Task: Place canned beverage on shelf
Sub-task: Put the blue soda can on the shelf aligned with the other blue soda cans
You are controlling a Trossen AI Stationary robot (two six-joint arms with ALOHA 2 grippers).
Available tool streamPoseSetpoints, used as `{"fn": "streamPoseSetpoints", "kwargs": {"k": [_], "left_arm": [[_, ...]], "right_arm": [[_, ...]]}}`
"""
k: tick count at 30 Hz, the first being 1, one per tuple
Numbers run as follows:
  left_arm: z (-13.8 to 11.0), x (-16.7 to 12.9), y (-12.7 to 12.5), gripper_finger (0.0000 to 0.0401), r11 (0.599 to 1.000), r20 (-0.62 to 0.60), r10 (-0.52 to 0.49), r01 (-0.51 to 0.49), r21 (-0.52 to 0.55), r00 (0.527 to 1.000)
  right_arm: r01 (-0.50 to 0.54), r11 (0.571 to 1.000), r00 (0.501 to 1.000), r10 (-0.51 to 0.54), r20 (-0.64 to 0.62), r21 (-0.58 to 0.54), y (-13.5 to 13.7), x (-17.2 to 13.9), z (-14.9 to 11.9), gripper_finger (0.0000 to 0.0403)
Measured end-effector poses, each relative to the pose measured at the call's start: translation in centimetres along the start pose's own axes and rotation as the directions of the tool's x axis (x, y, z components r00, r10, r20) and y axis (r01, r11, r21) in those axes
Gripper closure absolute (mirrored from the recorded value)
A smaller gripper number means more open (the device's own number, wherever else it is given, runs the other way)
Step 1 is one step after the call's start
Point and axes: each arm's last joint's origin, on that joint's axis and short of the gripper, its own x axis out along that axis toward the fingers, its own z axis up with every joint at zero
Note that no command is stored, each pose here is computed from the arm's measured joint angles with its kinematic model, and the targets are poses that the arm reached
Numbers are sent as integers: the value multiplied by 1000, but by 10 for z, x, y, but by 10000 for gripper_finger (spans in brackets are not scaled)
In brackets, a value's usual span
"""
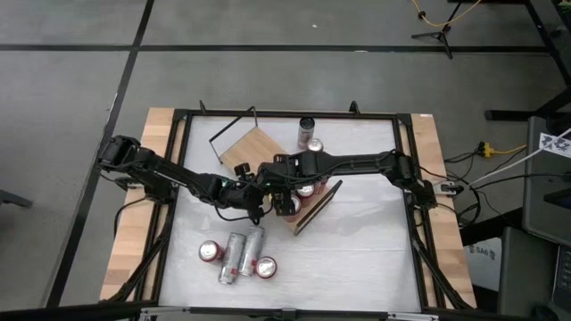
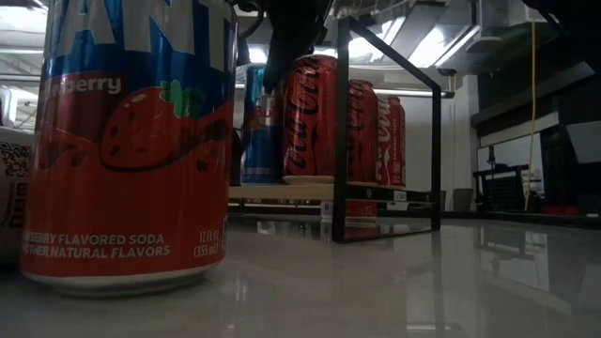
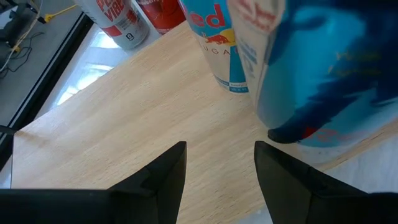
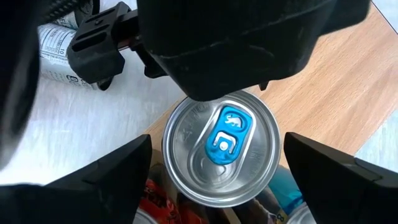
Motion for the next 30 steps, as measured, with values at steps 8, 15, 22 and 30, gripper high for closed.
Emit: {"fn": "streamPoseSetpoints", "kwargs": {"k": [8,15,22,30], "left_arm": [[2,-4,2,220,1000,13,-6,6,-8,1000],[7,-16,9,220,999,41,-21,22,-28,999],[11,-32,15,220,998,78,-39,43,-44,996],[9,-41,10,220,997,90,-67,70,-24,994]], "right_arm": [[22,1000,1000,-22,1,0,-1,-1,0,47],[25,1000,1000,-25,17,2,-1,-9,0,47],[25,1000,999,-25,27,4,-3,-21,-2,47],[24,1000,1000,-24,15,8,-4,-42,-9,47]]}}
